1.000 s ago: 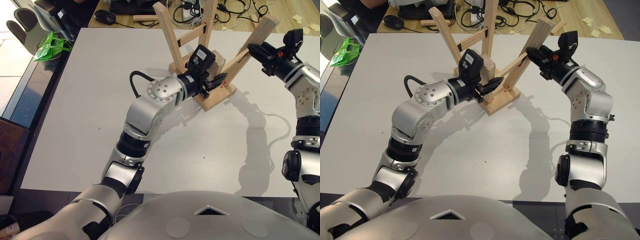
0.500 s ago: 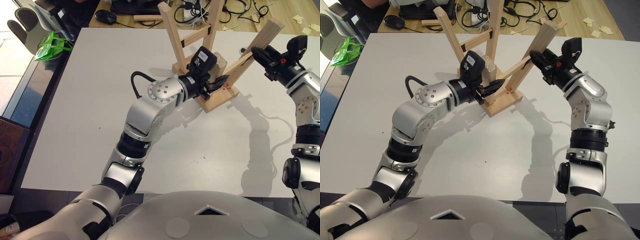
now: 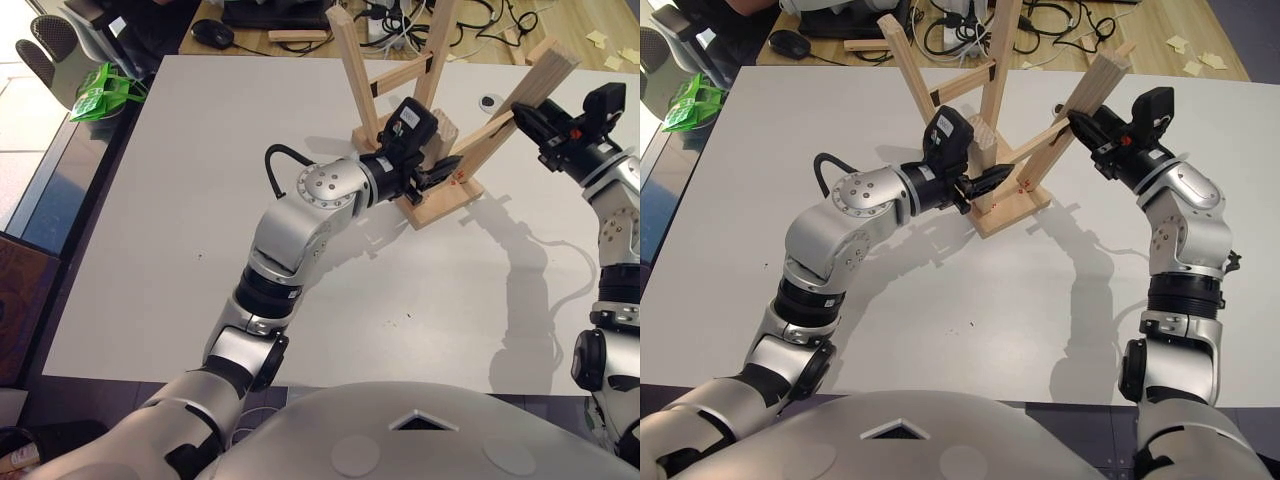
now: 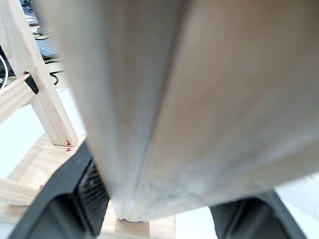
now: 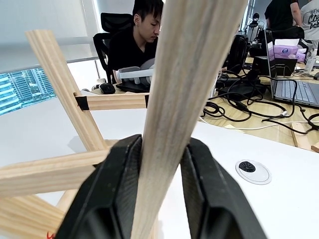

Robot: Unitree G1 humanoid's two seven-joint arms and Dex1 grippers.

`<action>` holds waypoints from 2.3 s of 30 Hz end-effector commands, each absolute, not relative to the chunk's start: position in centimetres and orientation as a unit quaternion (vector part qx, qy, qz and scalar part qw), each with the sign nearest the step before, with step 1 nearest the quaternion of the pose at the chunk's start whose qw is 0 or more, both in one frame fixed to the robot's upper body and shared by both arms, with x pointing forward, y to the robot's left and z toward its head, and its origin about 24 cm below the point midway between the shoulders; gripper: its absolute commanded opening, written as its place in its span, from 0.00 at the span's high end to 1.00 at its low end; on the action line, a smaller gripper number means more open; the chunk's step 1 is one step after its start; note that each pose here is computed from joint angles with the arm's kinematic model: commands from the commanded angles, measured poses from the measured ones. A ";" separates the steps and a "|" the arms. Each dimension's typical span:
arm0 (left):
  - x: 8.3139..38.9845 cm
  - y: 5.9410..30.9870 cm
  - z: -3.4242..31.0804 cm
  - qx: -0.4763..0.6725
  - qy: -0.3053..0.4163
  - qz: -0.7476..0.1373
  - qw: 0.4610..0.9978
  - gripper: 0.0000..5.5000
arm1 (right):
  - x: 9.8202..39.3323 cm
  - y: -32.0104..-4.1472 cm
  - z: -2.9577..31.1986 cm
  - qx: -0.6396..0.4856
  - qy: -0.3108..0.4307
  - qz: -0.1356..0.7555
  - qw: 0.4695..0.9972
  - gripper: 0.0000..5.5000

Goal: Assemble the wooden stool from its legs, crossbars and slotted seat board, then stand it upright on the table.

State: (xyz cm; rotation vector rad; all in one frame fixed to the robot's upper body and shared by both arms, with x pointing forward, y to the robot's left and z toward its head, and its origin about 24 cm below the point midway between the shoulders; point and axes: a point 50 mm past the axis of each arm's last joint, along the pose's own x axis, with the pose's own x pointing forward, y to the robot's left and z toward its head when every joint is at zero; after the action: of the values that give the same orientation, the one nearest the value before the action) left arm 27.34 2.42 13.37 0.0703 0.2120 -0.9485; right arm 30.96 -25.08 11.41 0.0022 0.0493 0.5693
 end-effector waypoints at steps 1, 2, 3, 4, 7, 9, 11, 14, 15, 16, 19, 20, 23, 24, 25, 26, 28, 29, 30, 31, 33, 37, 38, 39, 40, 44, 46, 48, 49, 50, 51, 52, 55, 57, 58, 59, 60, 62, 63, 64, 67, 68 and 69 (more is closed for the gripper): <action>27.4 3.5 10.9 0.043 0.171 -0.431 0.885 0.58 | 29.9 -26.6 9.4 -0.044 0.072 0.262 0.961 0.80; 27.4 3.5 10.9 0.043 0.172 -0.430 0.885 0.58 | 29.8 -26.7 9.3 -0.045 0.072 0.262 0.961 0.80; 27.4 3.5 10.9 0.043 0.172 -0.430 0.885 0.58 | 29.7 -26.7 9.3 -0.047 0.073 0.264 0.961 0.80; 27.4 3.5 10.9 0.044 0.172 -0.430 0.885 0.58 | 29.7 -26.8 9.2 -0.048 0.074 0.265 0.960 0.80; 27.4 3.5 10.9 0.044 0.172 -0.430 0.885 0.58 | 29.6 -26.8 9.1 -0.050 0.074 0.267 0.960 0.80; 27.4 3.4 10.9 0.044 0.172 -0.431 0.885 0.58 | 29.6 -26.9 9.1 -0.049 0.074 0.266 0.960 0.80; 27.4 3.4 10.9 0.044 0.171 -0.432 0.885 0.58 | 29.8 -27.0 9.1 -0.038 0.074 0.254 0.964 0.80; 27.3 3.3 11.0 0.043 0.167 -0.435 0.884 0.58 | 30.5 -27.0 9.4 -0.020 0.073 0.236 0.969 0.80; 27.2 3.2 11.1 0.043 0.165 -0.437 0.883 0.58 | 30.7 -26.9 9.6 -0.016 0.071 0.235 0.969 0.80; 27.2 3.2 11.1 0.042 0.164 -0.438 0.883 0.58 | 30.9 -26.9 9.8 -0.013 0.069 0.235 0.970 0.80; 27.1 3.1 11.1 0.044 0.160 -0.442 0.881 0.58 | 31.3 -26.8 10.3 0.000 0.058 0.230 0.971 0.66; 27.0 3.0 11.1 0.045 0.157 -0.444 0.881 0.58 | 31.4 -26.7 10.4 0.006 0.053 0.228 0.972 0.64; 26.9 2.9 11.1 0.046 0.154 -0.448 0.879 0.58 | 31.7 -26.3 10.9 0.018 0.034 0.223 0.974 0.53; 26.9 2.9 11.1 0.047 0.154 -0.449 0.879 0.58 | 31.7 -26.2 11.0 0.021 0.026 0.223 0.974 0.49; 26.9 2.9 11.1 0.048 0.154 -0.449 0.879 0.58 | 31.8 -26.1 11.2 0.023 0.019 0.222 0.974 0.47; 26.9 2.9 11.0 0.048 0.154 -0.449 0.879 0.58 | 31.9 -26.0 11.4 0.021 0.011 0.219 0.975 0.44; 26.9 2.9 11.0 0.050 0.154 -0.449 0.879 0.58 | 32.1 -26.0 11.8 0.018 -0.001 0.213 0.977 0.38; 26.9 2.9 11.0 0.050 0.154 -0.449 0.878 0.58 | 32.2 -25.9 12.0 0.019 -0.007 0.212 0.977 0.35; 26.9 2.9 10.9 0.051 0.155 -0.450 0.878 0.58 | 32.3 -25.7 12.4 0.024 -0.016 0.214 0.976 0.34; 26.8 2.9 10.8 0.052 0.155 -0.450 0.878 0.58 | 32.4 -25.5 13.0 0.033 -0.027 0.219 0.975 0.34; 26.8 3.0 10.7 0.055 0.157 -0.450 0.877 0.59 | 32.6 -25.0 14.2 0.050 -0.049 0.232 0.970 0.34; 26.8 3.0 10.5 0.057 0.158 -0.450 0.877 0.59 | 32.4 -23.8 15.8 0.077 -0.069 0.275 0.956 0.34; 26.8 3.0 10.5 0.057 0.158 -0.450 0.877 0.59 | 32.4 -23.4 16.1 0.082 -0.071 0.286 0.952 0.34; 26.8 3.0 10.5 0.057 0.158 -0.449 0.877 0.59 | 32.3 -23.2 16.4 0.085 -0.072 0.292 0.950 0.34; 26.7 3.0 10.5 0.058 0.158 -0.449 0.877 0.59 | 32.3 -23.0 16.5 0.085 -0.072 0.294 0.949 0.34; 26.8 3.1 10.4 0.060 0.157 -0.449 0.877 0.59 | 32.5 -23.2 15.5 0.065 -0.035 0.281 0.957 0.34; 26.8 3.1 10.4 0.061 0.157 -0.448 0.878 0.59 | 32.4 -23.6 13.8 0.026 0.021 0.275 0.961 0.34; 26.8 3.1 10.4 0.061 0.157 -0.448 0.878 0.59 | 32.2 -24.3 11.4 -0.023 0.101 0.260 0.960 0.34; 26.8 3.1 10.4 0.061 0.157 -0.448 0.878 0.59 | 32.1 -24.8 10.3 -0.044 0.137 0.250 0.958 0.34; 26.8 3.0 10.5 0.060 0.156 -0.448 0.878 0.59 | 32.0 -25.4 9.3 -0.057 0.169 0.237 0.955 0.34; 26.9 3.0 10.6 0.060 0.154 -0.449 0.878 0.59 | 32.0 -25.8 8.5 -0.068 0.194 0.223 0.953 0.34; 26.9 2.9 10.7 0.060 0.153 -0.449 0.878 0.59 | 32.1 -26.0 8.2 -0.071 0.207 0.214 0.952 0.34; 27.0 3.0 10.8 0.059 0.151 -0.447 0.880 0.60 | 32.4 -26.1 7.9 -0.084 0.222 0.216 0.947 0.34; 27.0 3.0 10.8 0.058 0.150 -0.446 0.880 0.60 | 32.5 -26.0 7.9 -0.092 0.228 0.224 0.943 0.34; 27.0 3.0 10.8 0.058 0.150 -0.446 0.881 0.60 | 32.5 -26.0 8.0 -0.092 0.225 0.228 0.943 0.34; 27.0 2.9 10.8 0.057 0.148 -0.445 0.881 0.60 | 32.6 -25.8 8.3 -0.084 0.212 0.234 0.945 0.34; 27.1 2.9 10.9 0.056 0.145 -0.443 0.883 0.60 | 32.8 -25.3 8.9 -0.071 0.187 0.243 0.949 0.34; 27.3 2.8 11.1 0.052 0.135 -0.439 0.887 0.60 | 33.1 -24.6 10.0 -0.044 0.140 0.250 0.957 0.34; 27.3 2.7 11.2 0.049 0.129 -0.438 0.888 0.60 | 33.3 -24.3 10.5 -0.031 0.120 0.250 0.960 0.34; 27.4 2.7 11.3 0.047 0.123 -0.436 0.890 0.60 | 33.4 -24.1 10.9 -0.019 0.103 0.247 0.963 0.34; 27.8 2.8 11.6 0.035 0.104 -0.421 0.900 0.60 | 33.5 -24.1 11.3 -0.004 0.088 0.220 0.971 0.34; 27.9 2.8 11.7 0.028 0.101 -0.415 0.904 0.60 | 33.5 -24.0 11.3 0.001 0.089 0.217 0.972 0.30; 28.0 2.9 11.7 0.020 0.099 -0.413 0.905 0.60 | 33.5 -23.9 11.3 0.006 0.091 0.219 0.971 0.27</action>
State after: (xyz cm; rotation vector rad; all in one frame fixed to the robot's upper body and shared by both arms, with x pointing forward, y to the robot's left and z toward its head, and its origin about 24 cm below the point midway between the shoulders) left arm 27.75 2.27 13.09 0.0690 0.1358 -0.8949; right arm 33.62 -23.89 11.53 -0.0131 0.1638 0.4627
